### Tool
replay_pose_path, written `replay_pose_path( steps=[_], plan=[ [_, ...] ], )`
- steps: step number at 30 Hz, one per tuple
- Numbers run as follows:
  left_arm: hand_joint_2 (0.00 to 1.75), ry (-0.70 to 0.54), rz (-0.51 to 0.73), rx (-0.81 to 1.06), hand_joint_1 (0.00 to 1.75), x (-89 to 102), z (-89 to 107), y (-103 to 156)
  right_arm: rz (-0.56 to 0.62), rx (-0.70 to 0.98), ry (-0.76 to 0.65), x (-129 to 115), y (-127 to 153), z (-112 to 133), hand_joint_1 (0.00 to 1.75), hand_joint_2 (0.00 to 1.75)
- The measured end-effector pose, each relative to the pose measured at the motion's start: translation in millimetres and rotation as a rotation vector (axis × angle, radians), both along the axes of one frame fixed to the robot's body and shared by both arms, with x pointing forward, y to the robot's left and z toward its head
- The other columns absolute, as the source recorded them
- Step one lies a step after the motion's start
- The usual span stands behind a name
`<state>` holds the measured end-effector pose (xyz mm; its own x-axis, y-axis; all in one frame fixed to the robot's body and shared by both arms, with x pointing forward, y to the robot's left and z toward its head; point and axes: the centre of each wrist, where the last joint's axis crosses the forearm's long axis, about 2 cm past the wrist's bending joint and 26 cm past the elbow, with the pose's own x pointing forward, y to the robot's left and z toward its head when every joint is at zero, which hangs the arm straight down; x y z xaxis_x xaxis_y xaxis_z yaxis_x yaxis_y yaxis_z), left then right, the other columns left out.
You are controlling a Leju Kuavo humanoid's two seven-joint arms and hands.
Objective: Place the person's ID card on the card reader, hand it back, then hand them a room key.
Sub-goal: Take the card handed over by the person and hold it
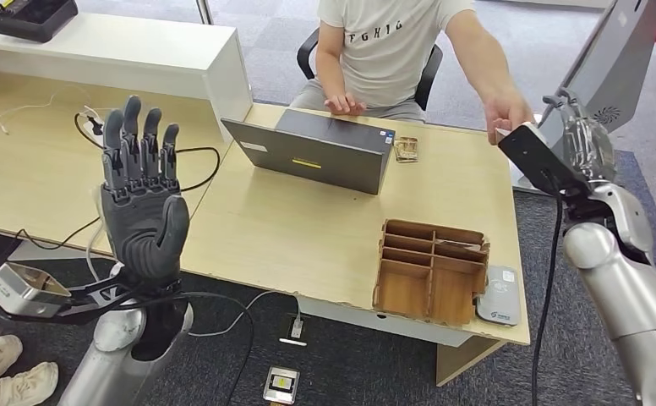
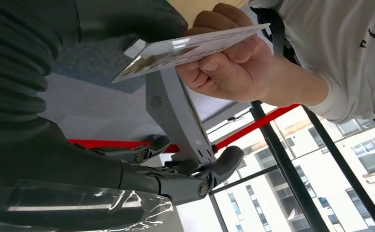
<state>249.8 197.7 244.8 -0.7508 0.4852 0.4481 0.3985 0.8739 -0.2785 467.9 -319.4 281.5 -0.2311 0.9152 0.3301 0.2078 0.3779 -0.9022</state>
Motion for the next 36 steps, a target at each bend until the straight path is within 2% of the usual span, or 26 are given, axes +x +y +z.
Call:
replay_pose_path(
  steps=[26, 36],
  plan=[
    [1.75, 0.014, 0.007, -0.004, 0.00, -2.5, -1.7, -4, -0.018, -0.030, 0.020, 0, -2, -17, 1.75, 1.75],
    [1.75, 0.032, 0.005, 0.005, 0.00, -5.1, -5.1, -5, -0.090, -0.001, 0.019, -16, -33, -34, 1.75, 1.75]
  ],
)
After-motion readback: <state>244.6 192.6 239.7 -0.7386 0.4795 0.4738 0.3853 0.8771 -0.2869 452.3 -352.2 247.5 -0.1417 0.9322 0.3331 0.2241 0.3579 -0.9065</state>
